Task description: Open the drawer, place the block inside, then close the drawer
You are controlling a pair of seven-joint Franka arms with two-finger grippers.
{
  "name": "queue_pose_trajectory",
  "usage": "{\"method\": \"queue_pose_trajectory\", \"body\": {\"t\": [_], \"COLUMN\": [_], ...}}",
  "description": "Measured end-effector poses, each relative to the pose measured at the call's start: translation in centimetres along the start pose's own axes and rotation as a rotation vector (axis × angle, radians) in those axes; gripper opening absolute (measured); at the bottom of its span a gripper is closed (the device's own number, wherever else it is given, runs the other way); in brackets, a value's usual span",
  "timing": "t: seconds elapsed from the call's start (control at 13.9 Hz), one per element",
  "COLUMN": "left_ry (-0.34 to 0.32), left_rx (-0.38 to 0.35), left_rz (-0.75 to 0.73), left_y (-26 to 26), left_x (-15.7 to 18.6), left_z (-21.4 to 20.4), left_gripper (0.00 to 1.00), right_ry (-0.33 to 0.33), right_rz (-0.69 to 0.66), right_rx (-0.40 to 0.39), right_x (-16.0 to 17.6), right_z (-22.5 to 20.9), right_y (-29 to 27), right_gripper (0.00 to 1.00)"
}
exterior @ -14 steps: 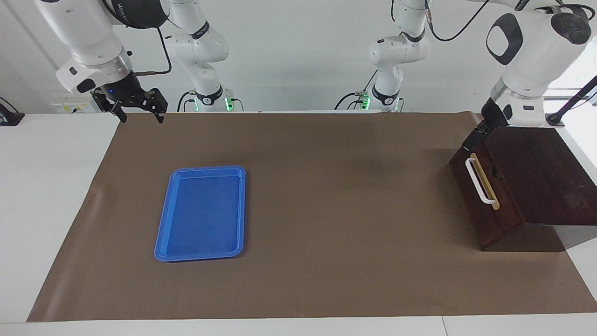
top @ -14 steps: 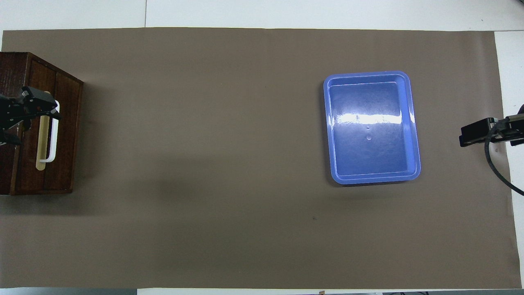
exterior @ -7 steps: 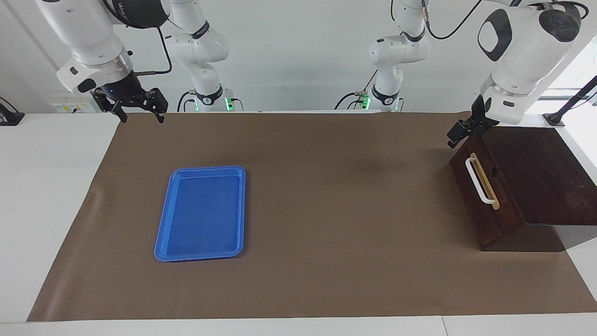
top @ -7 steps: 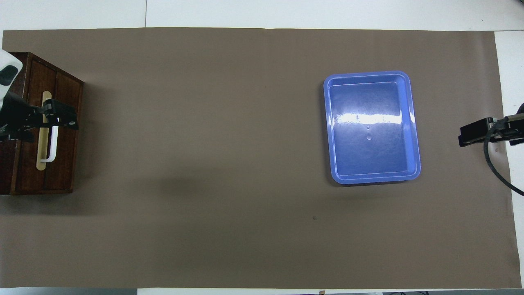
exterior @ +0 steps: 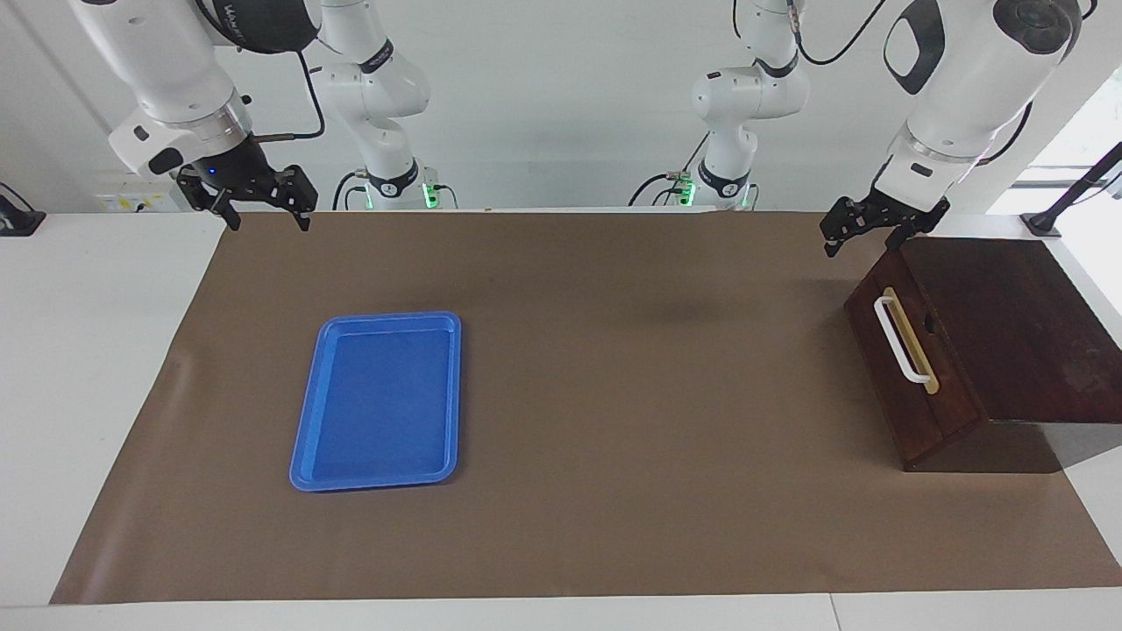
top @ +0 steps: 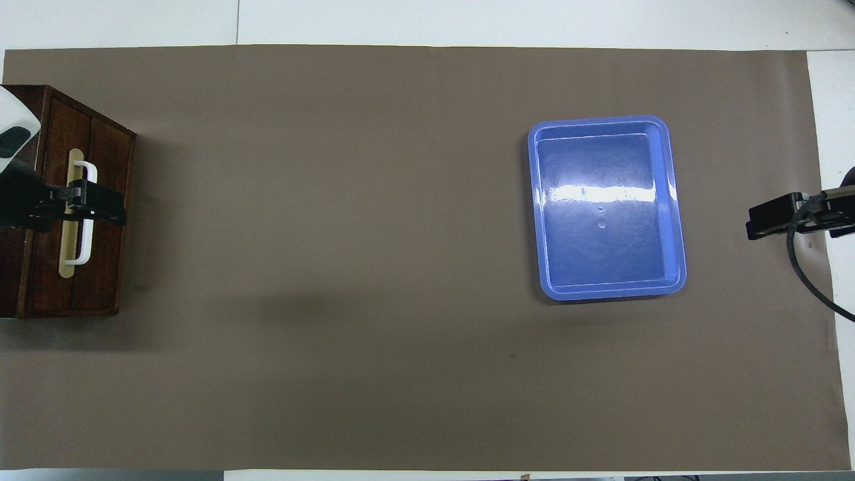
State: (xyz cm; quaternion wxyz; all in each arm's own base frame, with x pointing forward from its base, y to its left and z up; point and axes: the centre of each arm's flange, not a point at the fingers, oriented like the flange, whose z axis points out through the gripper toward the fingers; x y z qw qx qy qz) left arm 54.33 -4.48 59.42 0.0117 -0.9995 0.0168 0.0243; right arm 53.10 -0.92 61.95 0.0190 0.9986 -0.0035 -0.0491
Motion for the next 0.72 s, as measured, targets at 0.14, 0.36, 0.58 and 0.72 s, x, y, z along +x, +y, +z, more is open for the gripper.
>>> {"method": "queue_pose_trajectory", "body": {"t": [0.14, 0.36, 0.58, 0.72], "left_ry": [0.002, 0.004, 0.006, 0.008], "left_rx": [-0.001, -0.002, -0.002, -0.005], "left_rz": [0.02, 0.016, 0.017, 0.018], "left_y": [-0.6, -1.3, -1.3, -1.3], "left_x": [0.0, 0.0, 0.0, -0.1], "left_z": [-0.1, -0.2, -0.3, -0.4], "left_gripper": [1.0, 1.0, 1.0, 1.0], "right_ry": [0.0, 0.0, 0.0, 0.0], "right_rz": [0.0, 0.0, 0.0, 0.0], "right_rx": [0.0, 0.0, 0.0, 0.0], "right_x": [0.0, 0.0, 0.0, 0.0], "right_z": [0.0, 0.0, 0.0, 0.0], "right_y": [0.0, 0.0, 0.0, 0.0], "right_gripper": [1.0, 1.0, 1.0, 1.0]}}
